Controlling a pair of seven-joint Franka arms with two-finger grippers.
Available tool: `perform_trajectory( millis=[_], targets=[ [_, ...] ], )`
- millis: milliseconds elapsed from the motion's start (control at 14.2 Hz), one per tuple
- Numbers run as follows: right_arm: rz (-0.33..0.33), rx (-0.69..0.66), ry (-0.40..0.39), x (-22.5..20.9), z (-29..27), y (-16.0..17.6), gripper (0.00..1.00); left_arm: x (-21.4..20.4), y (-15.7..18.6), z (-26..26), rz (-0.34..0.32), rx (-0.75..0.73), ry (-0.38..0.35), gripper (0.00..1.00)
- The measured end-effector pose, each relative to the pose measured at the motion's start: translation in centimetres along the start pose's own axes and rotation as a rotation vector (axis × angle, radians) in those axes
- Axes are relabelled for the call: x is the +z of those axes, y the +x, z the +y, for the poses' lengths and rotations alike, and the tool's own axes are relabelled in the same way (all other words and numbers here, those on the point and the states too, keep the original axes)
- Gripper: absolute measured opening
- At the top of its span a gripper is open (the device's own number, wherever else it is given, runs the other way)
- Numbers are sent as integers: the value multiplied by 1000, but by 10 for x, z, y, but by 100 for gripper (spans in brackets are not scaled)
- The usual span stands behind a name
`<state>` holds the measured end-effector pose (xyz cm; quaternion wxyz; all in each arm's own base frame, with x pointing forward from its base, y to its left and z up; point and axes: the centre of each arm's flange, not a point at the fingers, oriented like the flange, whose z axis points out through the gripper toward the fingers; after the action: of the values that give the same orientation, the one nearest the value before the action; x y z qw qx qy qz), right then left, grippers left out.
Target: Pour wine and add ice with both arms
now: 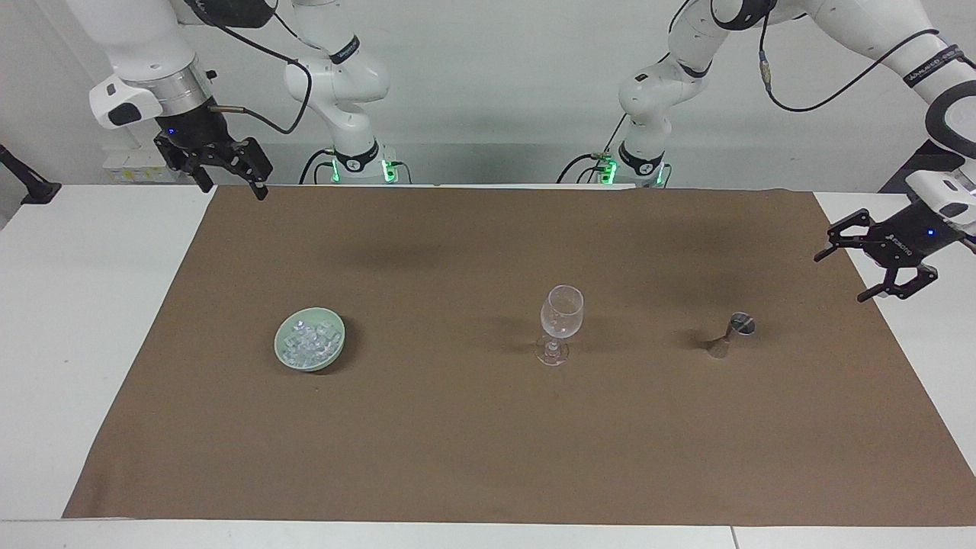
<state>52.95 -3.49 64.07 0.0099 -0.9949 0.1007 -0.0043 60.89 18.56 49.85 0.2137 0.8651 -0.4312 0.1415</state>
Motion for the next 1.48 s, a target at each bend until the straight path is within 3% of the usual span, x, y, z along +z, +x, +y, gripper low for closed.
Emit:
perform_trajectory(
  millis=[351, 773, 1054, 1265, 1476],
  targets=[
    [0, 0, 0, 0, 0, 0, 100, 51, -46, -34, 147, 138, -118, 100],
    [0, 0, 0, 0, 0, 0, 100, 118, -71, -52, 372, 287, -262, 100],
    [0, 0, 0, 0, 0, 0, 100, 148, -95, -63, 478, 305, -289, 100],
    [0, 0, 0, 0, 0, 0, 100, 167, -102, -71, 604, 301, -284, 100],
    [0, 0, 0, 0, 0, 0, 100, 195, -105, -70, 669, 310, -316, 100]
  ],
)
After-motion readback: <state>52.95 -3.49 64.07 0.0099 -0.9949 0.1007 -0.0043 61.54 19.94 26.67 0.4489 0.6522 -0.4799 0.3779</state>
